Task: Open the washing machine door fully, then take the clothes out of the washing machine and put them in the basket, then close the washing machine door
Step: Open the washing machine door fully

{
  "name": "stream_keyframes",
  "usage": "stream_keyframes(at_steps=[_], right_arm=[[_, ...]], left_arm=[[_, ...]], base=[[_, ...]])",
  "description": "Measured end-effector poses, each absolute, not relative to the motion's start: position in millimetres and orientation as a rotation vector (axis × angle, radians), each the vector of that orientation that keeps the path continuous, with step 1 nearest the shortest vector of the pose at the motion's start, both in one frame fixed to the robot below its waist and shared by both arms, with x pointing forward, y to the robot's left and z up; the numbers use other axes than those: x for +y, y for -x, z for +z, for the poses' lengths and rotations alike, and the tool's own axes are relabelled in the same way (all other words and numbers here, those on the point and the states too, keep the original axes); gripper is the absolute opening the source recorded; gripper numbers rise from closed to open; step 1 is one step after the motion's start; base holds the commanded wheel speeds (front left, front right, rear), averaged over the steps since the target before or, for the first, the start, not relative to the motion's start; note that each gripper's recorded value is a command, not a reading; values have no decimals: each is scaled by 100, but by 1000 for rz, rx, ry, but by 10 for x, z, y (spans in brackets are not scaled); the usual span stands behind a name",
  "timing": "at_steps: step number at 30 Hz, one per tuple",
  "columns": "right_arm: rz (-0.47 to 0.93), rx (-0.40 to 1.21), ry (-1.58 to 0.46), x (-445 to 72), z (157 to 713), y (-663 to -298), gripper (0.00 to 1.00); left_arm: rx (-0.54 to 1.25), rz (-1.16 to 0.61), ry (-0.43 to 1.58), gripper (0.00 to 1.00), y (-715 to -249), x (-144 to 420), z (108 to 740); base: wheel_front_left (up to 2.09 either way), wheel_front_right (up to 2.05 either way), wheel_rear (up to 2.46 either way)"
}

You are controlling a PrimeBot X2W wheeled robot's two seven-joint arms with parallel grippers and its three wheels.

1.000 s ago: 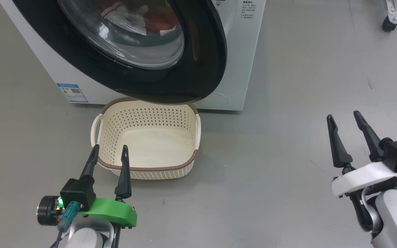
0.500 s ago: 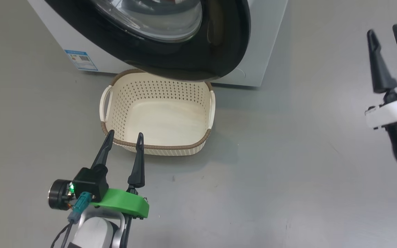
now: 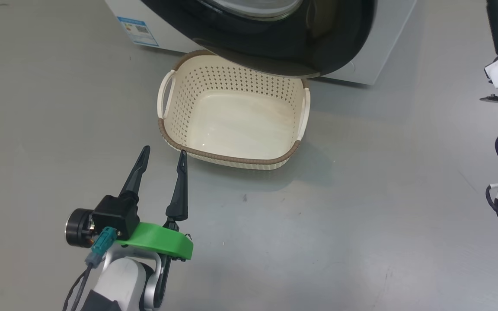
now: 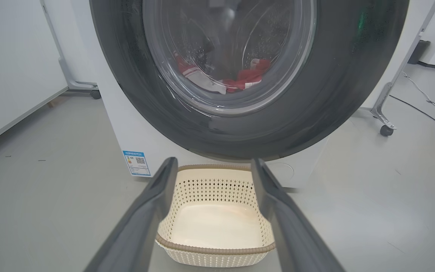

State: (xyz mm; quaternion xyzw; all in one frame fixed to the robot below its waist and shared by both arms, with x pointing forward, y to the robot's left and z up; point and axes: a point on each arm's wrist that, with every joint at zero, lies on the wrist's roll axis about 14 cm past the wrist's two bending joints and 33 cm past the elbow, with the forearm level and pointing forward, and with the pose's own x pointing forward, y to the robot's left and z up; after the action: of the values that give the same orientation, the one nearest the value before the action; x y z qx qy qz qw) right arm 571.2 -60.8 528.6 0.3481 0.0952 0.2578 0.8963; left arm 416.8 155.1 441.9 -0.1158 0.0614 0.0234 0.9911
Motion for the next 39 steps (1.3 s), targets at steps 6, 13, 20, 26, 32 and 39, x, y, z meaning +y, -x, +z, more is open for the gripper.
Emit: stream_keyframes(at_steps=[6,13,20,26,32,39], right_arm=[[655,368,-904,-215,5240,-5809,0],[689,488,-967,-17,5198,-5933,0],[687,592,-1059,135,5212,-6068,0],[699,671,-1064,243,5162,-6101,0],[707,736,-1079,293,5092,-6076,0],[730,833,-1082,383,4975,-6021,0]], left_arm=[[137,92,245,100,-4150,1691,4369],[147,119,233,100,-4119,1785,4341],[158,146,232,100,-4082,1866,4311],[162,167,227,100,-4063,1936,4295],[164,171,225,100,-4053,1946,4291],[170,171,223,100,-4059,1946,4269]], base=[[0,0,0],[0,0,0],[0,0,0],[0,0,0],[0,0,0],[0,0,0]])
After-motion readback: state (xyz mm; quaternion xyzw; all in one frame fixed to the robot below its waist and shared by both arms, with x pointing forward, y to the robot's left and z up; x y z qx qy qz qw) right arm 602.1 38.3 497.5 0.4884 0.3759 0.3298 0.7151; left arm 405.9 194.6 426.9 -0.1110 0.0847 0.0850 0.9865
